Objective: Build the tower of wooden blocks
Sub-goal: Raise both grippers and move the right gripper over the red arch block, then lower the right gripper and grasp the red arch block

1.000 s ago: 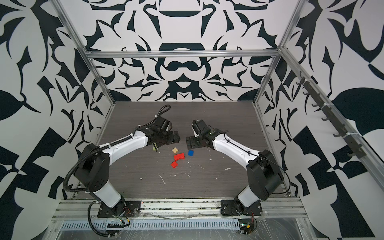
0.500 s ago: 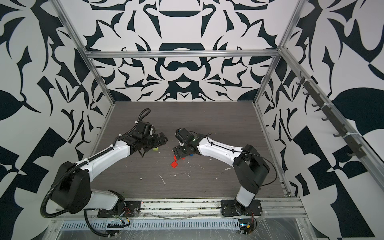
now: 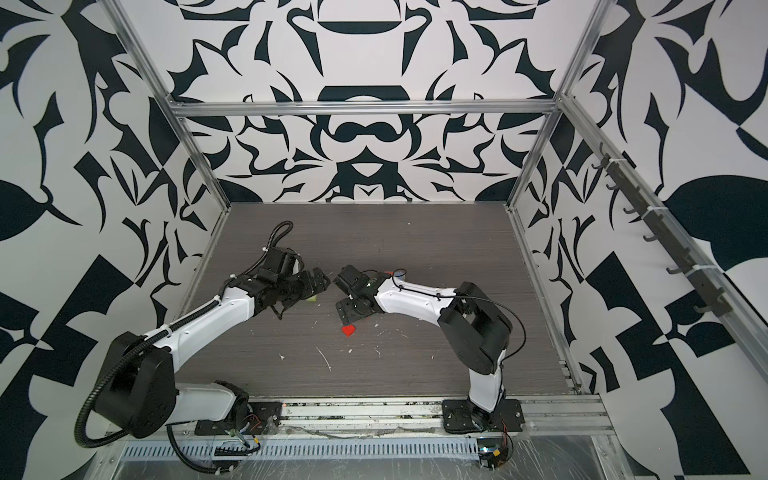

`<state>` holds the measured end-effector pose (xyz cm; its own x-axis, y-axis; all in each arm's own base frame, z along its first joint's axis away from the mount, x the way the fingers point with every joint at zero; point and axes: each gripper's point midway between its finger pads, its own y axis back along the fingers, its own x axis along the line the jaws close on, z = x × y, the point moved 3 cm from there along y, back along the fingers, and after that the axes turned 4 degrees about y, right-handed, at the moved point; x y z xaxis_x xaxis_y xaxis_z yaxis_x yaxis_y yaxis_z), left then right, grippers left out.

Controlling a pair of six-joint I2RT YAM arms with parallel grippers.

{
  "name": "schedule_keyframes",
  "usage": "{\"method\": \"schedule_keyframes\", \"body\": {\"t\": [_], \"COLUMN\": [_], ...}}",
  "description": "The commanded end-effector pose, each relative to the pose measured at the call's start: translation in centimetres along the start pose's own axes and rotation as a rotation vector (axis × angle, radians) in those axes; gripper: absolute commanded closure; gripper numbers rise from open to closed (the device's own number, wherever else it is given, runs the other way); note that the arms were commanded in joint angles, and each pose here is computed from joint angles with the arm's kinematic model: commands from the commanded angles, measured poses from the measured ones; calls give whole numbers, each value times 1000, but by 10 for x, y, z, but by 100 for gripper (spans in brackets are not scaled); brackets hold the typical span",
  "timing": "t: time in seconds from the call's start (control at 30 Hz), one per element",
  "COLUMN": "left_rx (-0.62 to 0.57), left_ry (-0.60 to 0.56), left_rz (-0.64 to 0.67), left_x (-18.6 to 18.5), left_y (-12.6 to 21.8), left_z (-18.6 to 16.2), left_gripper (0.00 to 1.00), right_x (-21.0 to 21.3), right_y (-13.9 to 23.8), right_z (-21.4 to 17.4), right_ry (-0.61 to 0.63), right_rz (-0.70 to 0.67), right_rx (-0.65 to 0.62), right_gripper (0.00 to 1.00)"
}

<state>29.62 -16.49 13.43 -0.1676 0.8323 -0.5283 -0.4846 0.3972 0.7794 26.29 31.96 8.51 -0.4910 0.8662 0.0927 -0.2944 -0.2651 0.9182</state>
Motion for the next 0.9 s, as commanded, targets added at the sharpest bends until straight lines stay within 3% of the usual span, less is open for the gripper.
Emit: {"method": "schedule_keyframes", "body": {"t": [0.0, 0.47, 0.87], "left_rx": [12, 27, 34], "left_ry": [15, 21, 21], "left_rz": [0, -6, -8], "left_x": [5, 4, 1], "left_y": [-2, -7, -10], "left_z": [-4, -4, -2], "left_gripper": [0, 1, 0], "right_x": [1, 3, 0], "right_y": [8, -6, -11], "right_z": [10, 13, 7], "right_ry": [-32, -54, -73], "right_rz": [-23, -61, -95], "right_rx": [-29, -5, 24], "right_gripper": [13, 27, 33]}}
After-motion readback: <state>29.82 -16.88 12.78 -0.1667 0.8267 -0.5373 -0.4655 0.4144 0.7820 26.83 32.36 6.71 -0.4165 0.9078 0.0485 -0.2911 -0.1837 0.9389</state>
